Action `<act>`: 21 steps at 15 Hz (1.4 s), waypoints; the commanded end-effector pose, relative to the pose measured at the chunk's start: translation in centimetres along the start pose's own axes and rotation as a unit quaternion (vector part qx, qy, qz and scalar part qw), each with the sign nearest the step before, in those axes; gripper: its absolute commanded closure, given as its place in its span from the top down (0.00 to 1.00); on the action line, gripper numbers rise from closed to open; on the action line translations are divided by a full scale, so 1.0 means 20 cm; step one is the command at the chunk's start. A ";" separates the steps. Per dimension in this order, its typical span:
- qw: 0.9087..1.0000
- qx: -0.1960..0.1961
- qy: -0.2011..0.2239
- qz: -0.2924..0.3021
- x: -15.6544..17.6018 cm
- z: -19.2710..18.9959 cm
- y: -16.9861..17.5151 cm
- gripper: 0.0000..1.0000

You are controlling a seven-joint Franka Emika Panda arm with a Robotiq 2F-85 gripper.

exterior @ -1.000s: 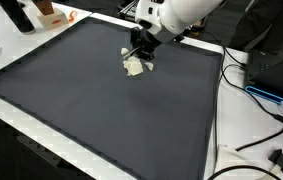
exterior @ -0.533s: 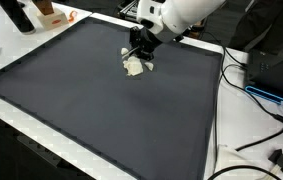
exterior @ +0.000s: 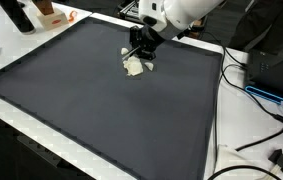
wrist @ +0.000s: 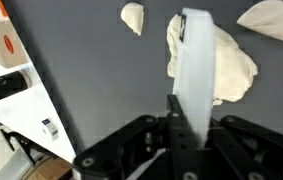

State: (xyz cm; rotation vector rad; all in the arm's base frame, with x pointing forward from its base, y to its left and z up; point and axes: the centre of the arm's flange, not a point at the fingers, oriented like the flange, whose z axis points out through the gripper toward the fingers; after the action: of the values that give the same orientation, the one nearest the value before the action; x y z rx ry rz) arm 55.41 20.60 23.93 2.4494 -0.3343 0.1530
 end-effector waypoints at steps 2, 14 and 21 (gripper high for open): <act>0.997 0.054 0.029 -0.045 -0.04 -0.06 0.07 0.01; 0.960 0.226 0.068 -0.153 -0.08 -0.17 0.23 0.01; 0.920 0.331 0.062 -0.202 -0.12 -0.18 0.32 0.01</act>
State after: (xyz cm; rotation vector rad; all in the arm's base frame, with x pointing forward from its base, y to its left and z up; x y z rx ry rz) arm 52.94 19.83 29.28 3.0018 0.2683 0.2811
